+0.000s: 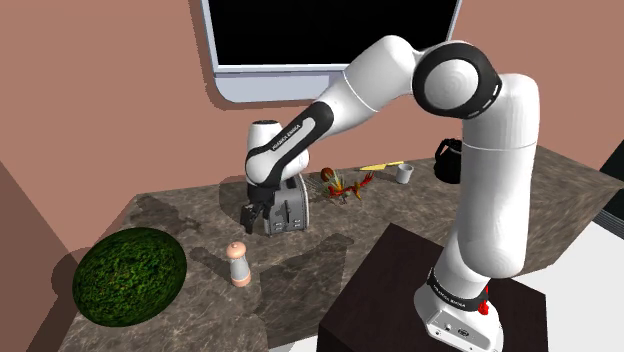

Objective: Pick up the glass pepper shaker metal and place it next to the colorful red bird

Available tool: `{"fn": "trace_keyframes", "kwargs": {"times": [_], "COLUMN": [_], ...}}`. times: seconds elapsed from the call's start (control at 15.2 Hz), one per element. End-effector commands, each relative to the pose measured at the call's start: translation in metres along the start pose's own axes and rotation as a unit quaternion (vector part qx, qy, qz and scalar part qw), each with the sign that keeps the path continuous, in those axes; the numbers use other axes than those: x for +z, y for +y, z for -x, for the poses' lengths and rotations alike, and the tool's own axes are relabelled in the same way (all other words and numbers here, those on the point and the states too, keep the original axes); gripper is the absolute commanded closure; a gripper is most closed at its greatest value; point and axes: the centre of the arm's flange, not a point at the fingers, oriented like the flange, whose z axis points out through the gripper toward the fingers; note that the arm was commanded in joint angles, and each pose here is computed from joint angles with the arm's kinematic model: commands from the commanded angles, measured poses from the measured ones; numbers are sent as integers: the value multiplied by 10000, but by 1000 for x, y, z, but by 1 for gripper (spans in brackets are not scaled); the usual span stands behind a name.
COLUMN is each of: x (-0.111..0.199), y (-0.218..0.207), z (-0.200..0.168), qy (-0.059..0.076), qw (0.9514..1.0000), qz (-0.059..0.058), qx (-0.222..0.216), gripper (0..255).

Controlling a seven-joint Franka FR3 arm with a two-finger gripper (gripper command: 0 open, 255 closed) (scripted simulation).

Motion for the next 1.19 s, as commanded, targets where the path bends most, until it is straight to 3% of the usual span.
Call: {"fn": "trace_keyframes", "kwargs": {"times": [0.0,0.53,1.12], "x": [21,96,136], "y": [-1,-7,-8], "z": [-18,-88,-90], "qy": [32,145,145], "qw": [10000,9999,9999], "qz": [-10,-48,-48], "qx": [-11,-74,-74], "gripper": [0,0,0]}}
